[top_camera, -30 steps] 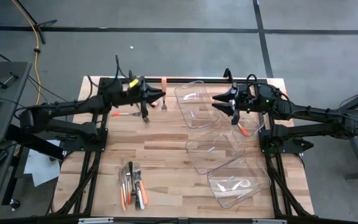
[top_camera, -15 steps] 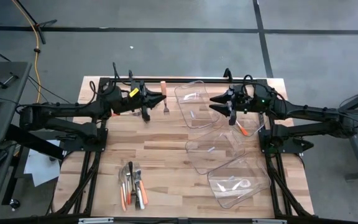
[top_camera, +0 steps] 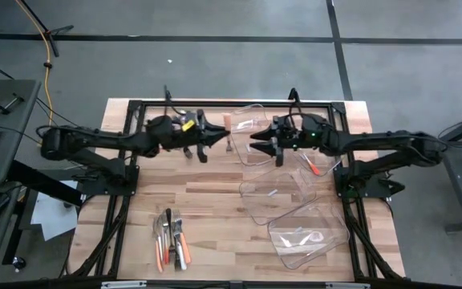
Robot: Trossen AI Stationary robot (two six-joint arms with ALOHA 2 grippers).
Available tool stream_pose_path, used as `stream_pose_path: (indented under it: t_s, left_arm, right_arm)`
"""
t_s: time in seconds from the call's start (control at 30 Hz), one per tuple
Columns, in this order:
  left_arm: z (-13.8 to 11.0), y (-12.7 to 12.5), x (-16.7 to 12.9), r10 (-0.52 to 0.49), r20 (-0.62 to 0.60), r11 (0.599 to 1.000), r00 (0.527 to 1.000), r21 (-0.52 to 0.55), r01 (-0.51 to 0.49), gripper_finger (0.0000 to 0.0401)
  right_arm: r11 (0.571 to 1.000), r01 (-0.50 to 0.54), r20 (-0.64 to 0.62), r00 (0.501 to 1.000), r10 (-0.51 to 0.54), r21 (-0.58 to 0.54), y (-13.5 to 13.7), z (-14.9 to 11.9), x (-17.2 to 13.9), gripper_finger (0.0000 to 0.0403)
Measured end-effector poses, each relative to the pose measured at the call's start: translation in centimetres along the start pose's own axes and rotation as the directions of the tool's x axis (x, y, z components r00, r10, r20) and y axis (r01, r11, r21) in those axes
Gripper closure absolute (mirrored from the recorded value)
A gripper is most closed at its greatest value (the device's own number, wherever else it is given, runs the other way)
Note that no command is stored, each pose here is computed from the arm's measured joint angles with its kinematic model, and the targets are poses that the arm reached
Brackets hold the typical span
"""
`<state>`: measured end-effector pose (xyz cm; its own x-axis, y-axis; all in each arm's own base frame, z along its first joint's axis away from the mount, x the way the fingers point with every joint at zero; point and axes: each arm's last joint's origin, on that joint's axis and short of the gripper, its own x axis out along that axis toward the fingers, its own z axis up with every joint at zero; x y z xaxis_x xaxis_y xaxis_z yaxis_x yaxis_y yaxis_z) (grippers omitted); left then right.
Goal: Sort silverware by color (type)
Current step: Put the light orange fork into the left transparent bin
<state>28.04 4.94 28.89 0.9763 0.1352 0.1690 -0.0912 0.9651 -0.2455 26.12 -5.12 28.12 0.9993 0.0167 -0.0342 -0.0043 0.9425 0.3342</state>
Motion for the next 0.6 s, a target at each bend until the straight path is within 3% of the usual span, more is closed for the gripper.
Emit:
stream_pose_path:
  t_s: [0.33,0.6]
  left_arm:
    - [-0.2,-0.2,4.2,-0.019,-0.009,0.999,1.0,0.042,0.02,0.0385]
    - [-0.6,-0.1,5.0,-0.035,-0.026,0.999,0.999,0.04,0.036,0.0385]
  right_arm:
    - [0.999,-0.043,0.026,0.999,0.044,-0.011,0.2,-1.2,1.8,0.0242]
    - [1.0,-0.018,0.03,0.999,0.018,-0.004,0.0,-1.2,1.9,0.0242]
